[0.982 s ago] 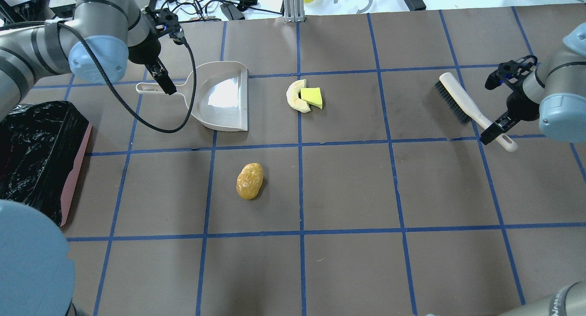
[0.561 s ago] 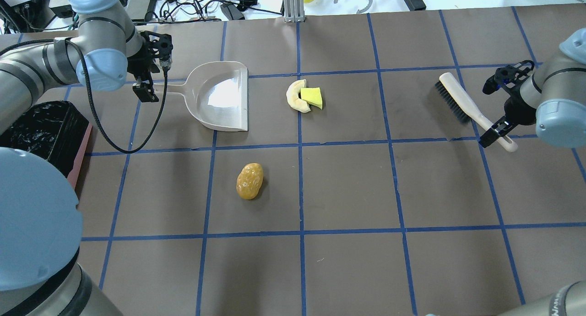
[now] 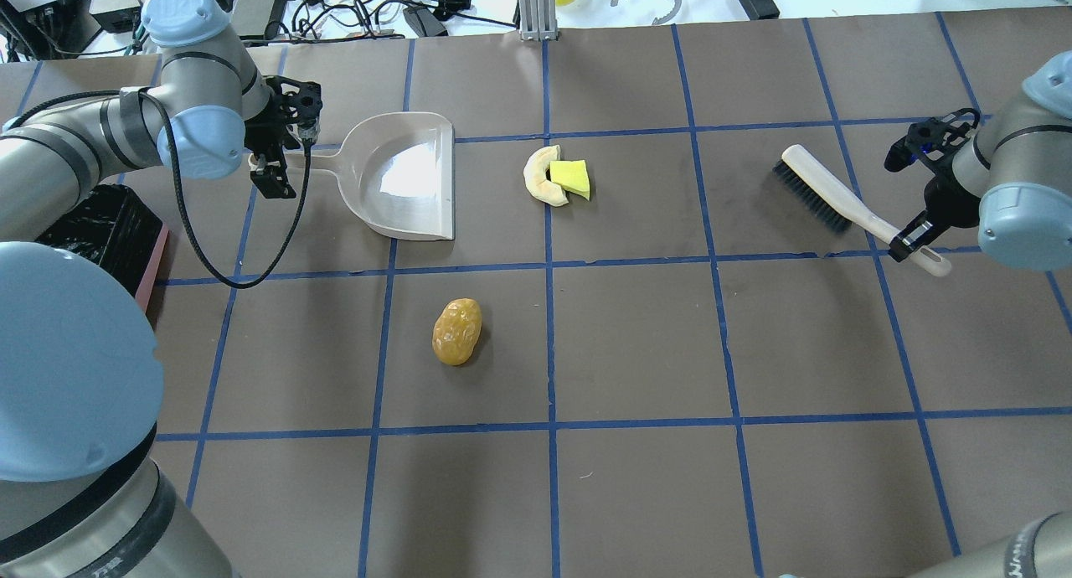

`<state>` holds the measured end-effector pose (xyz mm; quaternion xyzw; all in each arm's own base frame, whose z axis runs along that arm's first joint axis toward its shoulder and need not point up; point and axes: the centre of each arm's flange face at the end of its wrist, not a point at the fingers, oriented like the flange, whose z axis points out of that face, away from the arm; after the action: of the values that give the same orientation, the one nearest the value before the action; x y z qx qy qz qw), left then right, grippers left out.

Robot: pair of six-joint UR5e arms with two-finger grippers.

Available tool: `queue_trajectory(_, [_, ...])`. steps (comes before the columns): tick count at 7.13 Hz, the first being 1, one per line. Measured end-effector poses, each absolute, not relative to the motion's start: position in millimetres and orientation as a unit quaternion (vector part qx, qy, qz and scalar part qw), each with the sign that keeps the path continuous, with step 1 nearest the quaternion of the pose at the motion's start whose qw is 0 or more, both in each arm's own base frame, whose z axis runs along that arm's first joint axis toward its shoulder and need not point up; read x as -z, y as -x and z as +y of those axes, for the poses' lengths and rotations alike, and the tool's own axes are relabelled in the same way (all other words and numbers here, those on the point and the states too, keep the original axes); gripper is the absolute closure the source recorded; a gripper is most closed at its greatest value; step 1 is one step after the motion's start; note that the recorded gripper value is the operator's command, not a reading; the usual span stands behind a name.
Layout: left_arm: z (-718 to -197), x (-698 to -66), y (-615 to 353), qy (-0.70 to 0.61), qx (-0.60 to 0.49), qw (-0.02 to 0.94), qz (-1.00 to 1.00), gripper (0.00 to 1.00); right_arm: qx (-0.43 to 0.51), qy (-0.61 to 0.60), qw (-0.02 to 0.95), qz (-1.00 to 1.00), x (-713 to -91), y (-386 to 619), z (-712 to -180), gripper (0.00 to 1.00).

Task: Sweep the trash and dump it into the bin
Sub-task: 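Grasp the white dustpan handle with the left gripper while the right grasps the brush, then lift the brush with the right gripper and carry it toward the sponge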

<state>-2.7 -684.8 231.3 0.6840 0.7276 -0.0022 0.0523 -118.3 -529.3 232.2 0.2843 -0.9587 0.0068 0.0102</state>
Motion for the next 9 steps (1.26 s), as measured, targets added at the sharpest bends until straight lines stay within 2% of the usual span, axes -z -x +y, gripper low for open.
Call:
queue_trajectory(2, [-684, -235, 3, -0.683, 0.003, 0.057, 0.728, 1.0, -0.013, -0.26, 0.022, -0.965, -250, 116, -530, 1.0])
queue_trajectory(5, [-683, -237, 3, -0.685, 0.004, 0.058, 0.726, 1.0, -0.025, -0.17, 0.04, -0.984, -302, 48, -523, 1.0])
queue_trajectory(9, [-683, -239, 6, -0.704, 0.012, 0.068, 0.707, 1.0, -0.036, -0.064, 0.036, -0.997, -325, -122, -520, 1.0])
